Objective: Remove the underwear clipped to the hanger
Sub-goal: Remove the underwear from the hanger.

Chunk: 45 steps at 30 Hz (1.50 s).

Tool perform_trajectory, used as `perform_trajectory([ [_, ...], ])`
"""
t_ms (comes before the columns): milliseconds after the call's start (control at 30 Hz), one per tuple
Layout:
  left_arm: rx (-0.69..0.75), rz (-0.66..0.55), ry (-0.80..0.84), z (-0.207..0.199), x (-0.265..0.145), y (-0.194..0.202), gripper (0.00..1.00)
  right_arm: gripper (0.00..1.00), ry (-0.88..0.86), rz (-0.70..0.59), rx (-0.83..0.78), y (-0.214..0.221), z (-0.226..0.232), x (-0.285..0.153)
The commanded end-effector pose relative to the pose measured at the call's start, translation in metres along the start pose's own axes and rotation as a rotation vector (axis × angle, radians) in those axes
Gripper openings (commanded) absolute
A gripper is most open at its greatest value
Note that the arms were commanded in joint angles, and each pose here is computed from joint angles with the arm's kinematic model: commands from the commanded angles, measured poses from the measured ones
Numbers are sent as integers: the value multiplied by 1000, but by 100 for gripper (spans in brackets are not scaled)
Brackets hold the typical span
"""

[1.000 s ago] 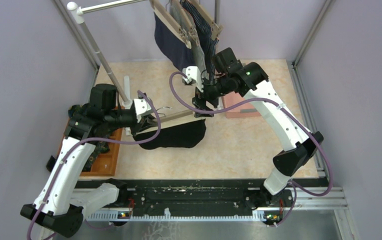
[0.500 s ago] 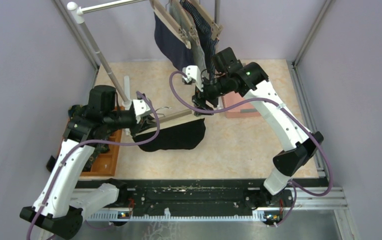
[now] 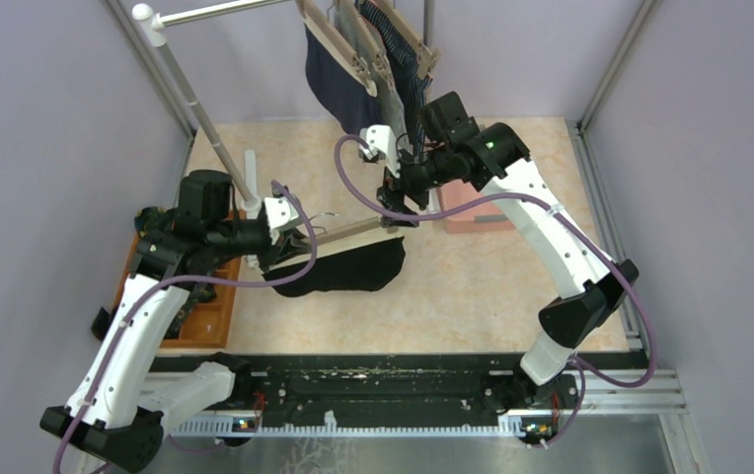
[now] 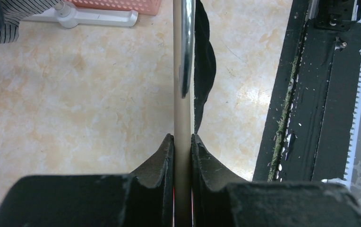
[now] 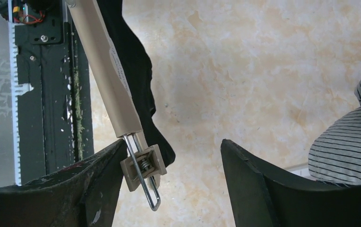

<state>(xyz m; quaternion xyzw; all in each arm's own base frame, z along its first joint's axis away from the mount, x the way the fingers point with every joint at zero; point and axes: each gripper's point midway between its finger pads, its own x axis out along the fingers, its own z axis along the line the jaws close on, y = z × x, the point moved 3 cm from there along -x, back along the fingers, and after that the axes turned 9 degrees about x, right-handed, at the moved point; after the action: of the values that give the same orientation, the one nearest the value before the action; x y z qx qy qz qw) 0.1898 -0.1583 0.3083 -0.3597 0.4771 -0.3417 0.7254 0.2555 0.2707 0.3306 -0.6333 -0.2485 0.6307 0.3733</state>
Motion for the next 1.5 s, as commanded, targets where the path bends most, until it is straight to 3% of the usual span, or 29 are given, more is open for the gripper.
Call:
perform_trajectory([
  [0, 22, -47, 1, -1, -1, -9, 0, 72, 49, -109, -71, -31, 7, -22],
  [567, 34, -38, -31, 8, -2, -12, 0, 56, 55, -98, -94, -25, 12, -27],
  [933, 52, -47, -75, 17, -5, -20, 0, 35, 12, -94, -97, -23, 15, -22],
  [967, 50, -47, -76, 17, -4, -20, 0, 36, 7, -96, -96, -23, 15, -21],
  [1000, 51, -47, -75, 18, -4, -20, 0, 42, -4, -97, -97, -23, 16, -20],
  [1067, 54, -50, -68, 17, -3, -20, 0, 64, -7, -101, -88, -23, 16, -19],
  [1133, 61, -55, -61, 16, -3, -20, 0, 71, 5, -97, -75, -21, 13, -16],
  [1467, 93, -56, -63, 11, -7, -18, 0, 79, 24, -80, -79, -18, 7, -13],
])
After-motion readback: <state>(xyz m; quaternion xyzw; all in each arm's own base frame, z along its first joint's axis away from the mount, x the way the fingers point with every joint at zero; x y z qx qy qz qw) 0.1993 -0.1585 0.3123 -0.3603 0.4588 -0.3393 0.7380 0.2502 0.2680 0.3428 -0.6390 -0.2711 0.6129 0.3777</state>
